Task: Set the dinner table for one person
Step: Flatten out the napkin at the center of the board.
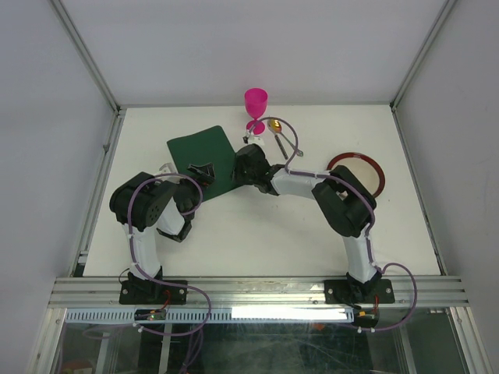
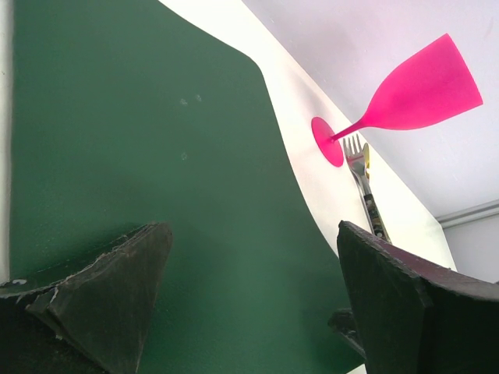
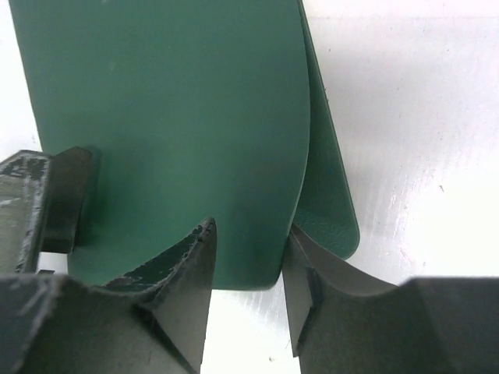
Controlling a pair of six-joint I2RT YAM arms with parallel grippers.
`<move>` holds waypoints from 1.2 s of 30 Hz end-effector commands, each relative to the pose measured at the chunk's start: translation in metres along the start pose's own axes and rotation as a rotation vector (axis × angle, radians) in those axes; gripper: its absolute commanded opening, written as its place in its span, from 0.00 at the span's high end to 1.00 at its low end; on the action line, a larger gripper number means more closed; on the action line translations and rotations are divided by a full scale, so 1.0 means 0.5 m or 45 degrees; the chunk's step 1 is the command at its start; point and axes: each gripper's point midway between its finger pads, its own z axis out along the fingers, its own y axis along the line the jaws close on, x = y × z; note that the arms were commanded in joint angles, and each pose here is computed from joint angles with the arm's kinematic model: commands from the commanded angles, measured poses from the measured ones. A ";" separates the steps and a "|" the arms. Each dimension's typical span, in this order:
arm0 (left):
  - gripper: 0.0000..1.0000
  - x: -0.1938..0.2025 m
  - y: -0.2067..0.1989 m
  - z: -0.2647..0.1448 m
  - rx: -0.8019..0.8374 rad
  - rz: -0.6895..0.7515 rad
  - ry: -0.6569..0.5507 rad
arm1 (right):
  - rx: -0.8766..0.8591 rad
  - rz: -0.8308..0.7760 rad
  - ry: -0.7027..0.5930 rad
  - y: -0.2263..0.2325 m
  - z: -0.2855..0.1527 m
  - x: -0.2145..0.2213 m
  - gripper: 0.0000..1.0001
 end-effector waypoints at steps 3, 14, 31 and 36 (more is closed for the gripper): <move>0.07 -0.031 -0.045 -0.011 0.157 -0.141 -0.078 | -0.110 0.055 -0.065 0.037 0.026 -0.026 0.67; 0.07 -0.030 -0.048 -0.008 0.169 -0.138 -0.076 | -0.093 0.027 -0.109 0.027 0.013 -0.049 1.00; 0.03 -0.267 -0.232 -0.075 0.158 0.150 -0.169 | -0.141 -0.032 -0.224 0.037 -0.128 -0.112 1.00; 0.01 -0.335 -0.237 -0.125 0.043 0.279 -0.169 | -0.237 -0.118 -0.207 0.103 -0.164 -0.121 1.00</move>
